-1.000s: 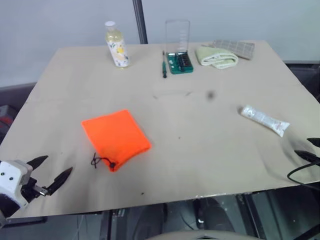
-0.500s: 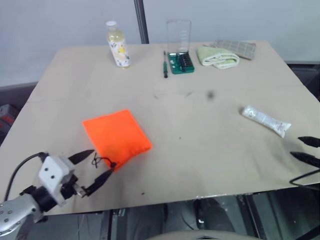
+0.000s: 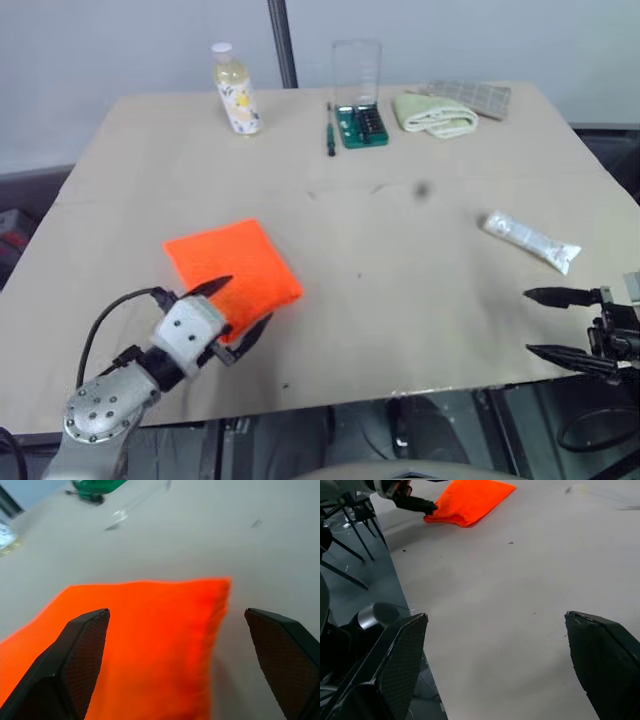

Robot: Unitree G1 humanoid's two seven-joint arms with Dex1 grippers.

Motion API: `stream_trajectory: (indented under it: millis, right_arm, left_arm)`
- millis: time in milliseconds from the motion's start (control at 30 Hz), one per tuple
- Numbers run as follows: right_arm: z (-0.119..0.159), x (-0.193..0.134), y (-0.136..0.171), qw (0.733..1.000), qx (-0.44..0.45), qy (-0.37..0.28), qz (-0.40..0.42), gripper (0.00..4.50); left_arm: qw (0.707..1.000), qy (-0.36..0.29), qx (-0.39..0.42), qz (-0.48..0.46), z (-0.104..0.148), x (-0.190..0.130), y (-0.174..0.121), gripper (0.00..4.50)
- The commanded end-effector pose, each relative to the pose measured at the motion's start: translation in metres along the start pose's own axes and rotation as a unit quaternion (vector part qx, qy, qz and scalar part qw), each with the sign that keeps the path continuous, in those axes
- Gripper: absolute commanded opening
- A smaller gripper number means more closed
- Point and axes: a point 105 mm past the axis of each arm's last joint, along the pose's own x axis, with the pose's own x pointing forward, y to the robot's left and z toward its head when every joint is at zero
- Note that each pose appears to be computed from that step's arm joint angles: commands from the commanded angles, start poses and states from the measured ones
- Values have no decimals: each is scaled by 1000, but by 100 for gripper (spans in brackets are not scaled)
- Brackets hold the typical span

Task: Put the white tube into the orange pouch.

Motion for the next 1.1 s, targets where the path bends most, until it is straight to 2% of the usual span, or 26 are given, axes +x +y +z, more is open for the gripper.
stream_trajectory:
  millis: [33, 200, 400, 1100]
  right_arm:
    - [8, -1, 2, 1000, -15, -6, 2, 445]
    - [7, -2, 1, 1000, -16, -5, -1, 445]
    - [9, 0, 0, 1000, -17, -6, -4, 445]
    - [7, -2, -4, 1000, -22, -5, -11, 445]
  left_arm:
    - [994, -7, 107, 10, 2, 3, 0, 450]
    - [982, -22, 181, 46, 2, 6, -3, 450]
    - [968, -35, 234, 84, 2, 6, -7, 450]
    - [966, -70, 224, 107, 17, 29, -14, 450]
